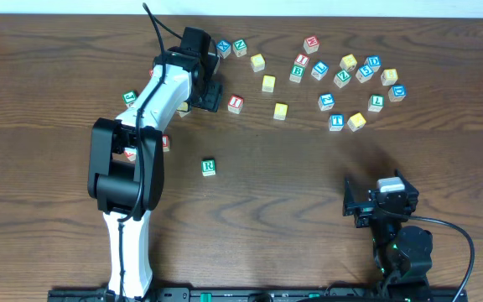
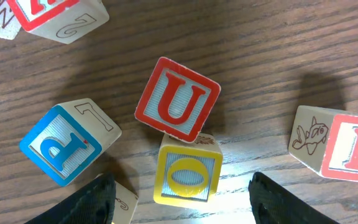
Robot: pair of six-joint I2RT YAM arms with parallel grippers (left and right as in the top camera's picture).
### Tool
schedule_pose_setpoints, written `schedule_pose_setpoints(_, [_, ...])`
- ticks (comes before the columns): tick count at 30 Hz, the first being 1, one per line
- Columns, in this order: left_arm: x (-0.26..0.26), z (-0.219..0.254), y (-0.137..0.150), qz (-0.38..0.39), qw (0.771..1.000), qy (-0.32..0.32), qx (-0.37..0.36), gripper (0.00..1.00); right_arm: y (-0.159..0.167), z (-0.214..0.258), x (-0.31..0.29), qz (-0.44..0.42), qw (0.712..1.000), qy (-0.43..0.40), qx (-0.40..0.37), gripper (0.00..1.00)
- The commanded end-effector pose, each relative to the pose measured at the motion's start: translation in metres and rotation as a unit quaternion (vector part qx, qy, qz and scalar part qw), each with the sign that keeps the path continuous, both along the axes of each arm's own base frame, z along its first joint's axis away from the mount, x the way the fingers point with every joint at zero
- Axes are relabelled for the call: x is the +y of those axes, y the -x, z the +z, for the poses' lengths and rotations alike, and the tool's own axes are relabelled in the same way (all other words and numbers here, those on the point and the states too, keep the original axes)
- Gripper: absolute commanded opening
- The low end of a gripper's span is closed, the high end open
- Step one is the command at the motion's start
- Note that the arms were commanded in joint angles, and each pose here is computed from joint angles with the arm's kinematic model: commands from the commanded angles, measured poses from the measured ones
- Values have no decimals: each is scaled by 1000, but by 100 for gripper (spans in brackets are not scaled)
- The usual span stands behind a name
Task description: Spell out ROBOT
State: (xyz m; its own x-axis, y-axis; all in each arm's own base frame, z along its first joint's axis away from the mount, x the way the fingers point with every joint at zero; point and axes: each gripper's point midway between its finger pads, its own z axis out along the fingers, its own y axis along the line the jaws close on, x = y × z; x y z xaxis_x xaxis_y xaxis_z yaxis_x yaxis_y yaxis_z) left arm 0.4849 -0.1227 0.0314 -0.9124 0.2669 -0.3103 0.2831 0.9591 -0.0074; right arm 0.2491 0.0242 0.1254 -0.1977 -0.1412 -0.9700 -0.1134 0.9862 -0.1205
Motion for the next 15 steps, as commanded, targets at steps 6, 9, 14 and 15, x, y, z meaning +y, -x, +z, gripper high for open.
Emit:
schedule_pose_setpoints(6, [-3,-4,-4,-3,1000,3,-3,68,0,-1,-1,0,1000,5,1,99])
schedule_pose_setpoints(9, [-4,-4,-6,-4,1000,4,-7,68,0,-1,-1,0,1000,5,1,99])
schedule_pose_setpoints(14, [-4,-4,-6,-14,1000,1,-8,68,0,-1,-1,0,1000,5,1,99])
schedule_pose_setpoints(15, [-4,-4,-6,-18,1000,0,-8,68,0,-1,-1,0,1000,5,1,99])
